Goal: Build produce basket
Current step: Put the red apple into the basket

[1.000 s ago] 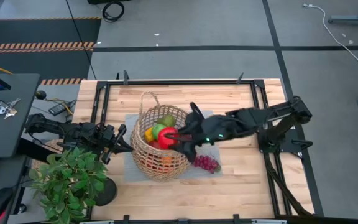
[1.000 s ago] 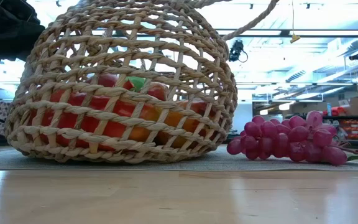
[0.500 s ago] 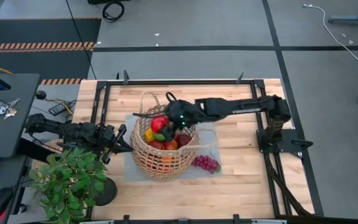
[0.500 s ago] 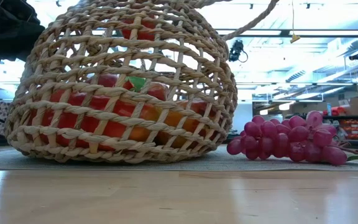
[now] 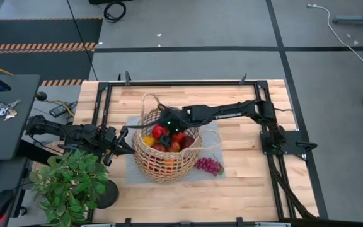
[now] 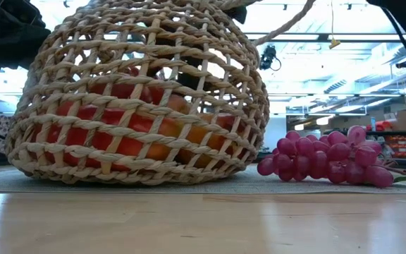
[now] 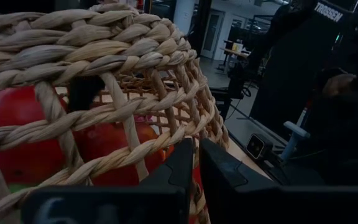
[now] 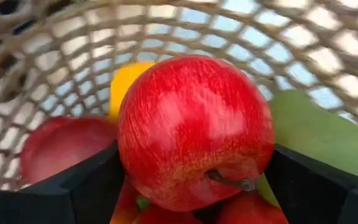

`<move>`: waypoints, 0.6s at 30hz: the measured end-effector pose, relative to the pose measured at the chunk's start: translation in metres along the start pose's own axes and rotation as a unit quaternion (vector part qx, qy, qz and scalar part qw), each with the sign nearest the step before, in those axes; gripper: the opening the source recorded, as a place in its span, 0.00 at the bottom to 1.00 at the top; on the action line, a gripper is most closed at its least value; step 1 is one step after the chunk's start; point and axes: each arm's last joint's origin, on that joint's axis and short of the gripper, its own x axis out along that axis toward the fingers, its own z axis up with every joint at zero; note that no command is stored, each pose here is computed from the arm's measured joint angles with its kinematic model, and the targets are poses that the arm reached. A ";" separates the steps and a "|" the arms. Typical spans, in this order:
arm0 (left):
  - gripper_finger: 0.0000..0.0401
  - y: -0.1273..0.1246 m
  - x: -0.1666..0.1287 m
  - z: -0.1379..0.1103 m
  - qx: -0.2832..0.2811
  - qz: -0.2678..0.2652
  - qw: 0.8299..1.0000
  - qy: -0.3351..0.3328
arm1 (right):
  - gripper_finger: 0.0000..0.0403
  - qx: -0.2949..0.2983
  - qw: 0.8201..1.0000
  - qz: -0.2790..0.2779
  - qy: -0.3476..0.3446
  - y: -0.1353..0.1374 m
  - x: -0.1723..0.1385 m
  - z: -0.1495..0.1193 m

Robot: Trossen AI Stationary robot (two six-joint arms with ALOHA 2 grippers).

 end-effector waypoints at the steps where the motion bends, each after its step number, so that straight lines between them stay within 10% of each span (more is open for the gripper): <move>1: 0.09 0.000 0.000 0.000 0.000 0.000 1.000 0.000 | 0.90 -0.008 1.000 0.008 -0.001 0.001 0.002 0.000; 18: 0.09 0.000 0.000 0.000 0.000 0.000 1.000 0.000 | 0.90 -0.040 0.998 0.041 0.006 0.013 0.009 -0.005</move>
